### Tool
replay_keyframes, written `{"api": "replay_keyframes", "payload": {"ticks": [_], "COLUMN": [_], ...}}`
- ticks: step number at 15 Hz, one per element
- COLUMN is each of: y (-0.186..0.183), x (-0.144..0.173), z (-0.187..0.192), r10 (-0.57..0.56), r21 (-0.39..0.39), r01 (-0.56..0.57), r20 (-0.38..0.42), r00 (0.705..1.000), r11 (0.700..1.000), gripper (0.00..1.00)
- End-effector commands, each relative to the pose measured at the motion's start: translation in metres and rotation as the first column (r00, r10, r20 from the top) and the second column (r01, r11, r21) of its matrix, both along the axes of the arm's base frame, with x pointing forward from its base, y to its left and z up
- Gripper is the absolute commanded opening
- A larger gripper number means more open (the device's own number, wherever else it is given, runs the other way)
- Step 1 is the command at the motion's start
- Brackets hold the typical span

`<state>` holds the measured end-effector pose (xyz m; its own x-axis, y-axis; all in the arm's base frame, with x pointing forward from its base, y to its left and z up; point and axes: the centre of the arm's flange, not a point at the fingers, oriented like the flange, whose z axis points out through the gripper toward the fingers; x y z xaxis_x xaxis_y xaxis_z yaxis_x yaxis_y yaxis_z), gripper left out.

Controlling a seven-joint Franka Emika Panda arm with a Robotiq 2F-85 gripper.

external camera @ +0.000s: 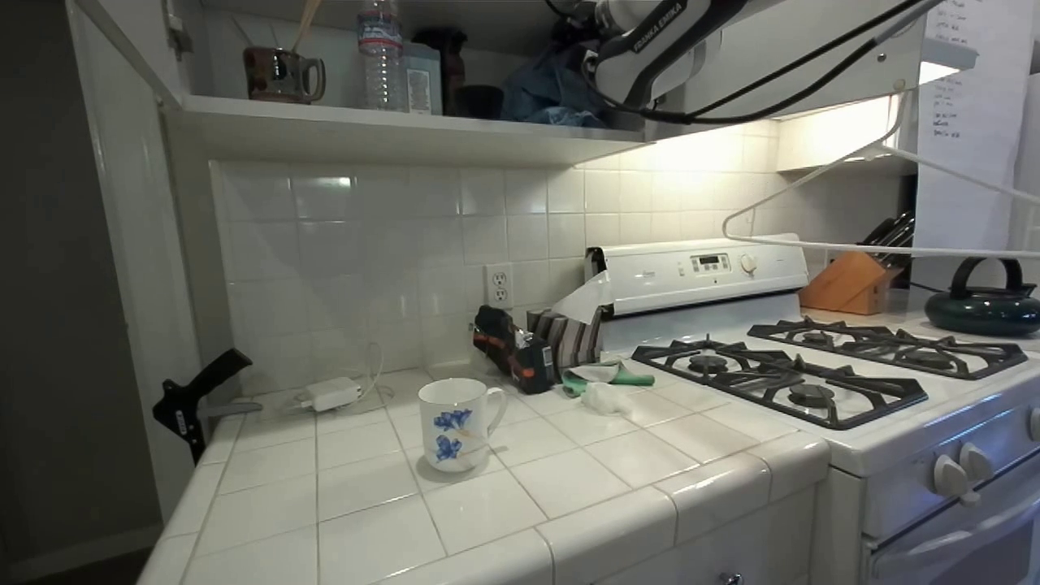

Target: Pick up the blue cloth from the stove and put it in the cabinet

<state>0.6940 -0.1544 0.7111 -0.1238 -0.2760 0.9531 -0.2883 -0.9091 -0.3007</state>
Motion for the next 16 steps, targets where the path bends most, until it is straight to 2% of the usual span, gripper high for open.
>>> {"api": "replay_keyframes", "payload": {"ticks": [1,5,9,12,16], "y": [0.014,0.024,0.006,0.010,0.054], "x": [-0.074,-0.107,-0.149,-0.184,-0.217], "z": [-0.012,-0.002,0.002,-0.010,-0.038], "r10": [0.073,0.100,0.063,0.096,0.169], "r21": [0.019,0.009,0.036,0.034,0.025], "r01": [-0.073,-0.100,-0.059,-0.091,-0.171], "r20": [-0.036,-0.040,-0.121,-0.244,-0.360], "r00": [0.997,0.994,0.991,0.965,0.918], "r11": [0.997,0.995,0.998,0.995,0.985], "gripper": [1.00,1.00,1.00,1.00,1.00]}}
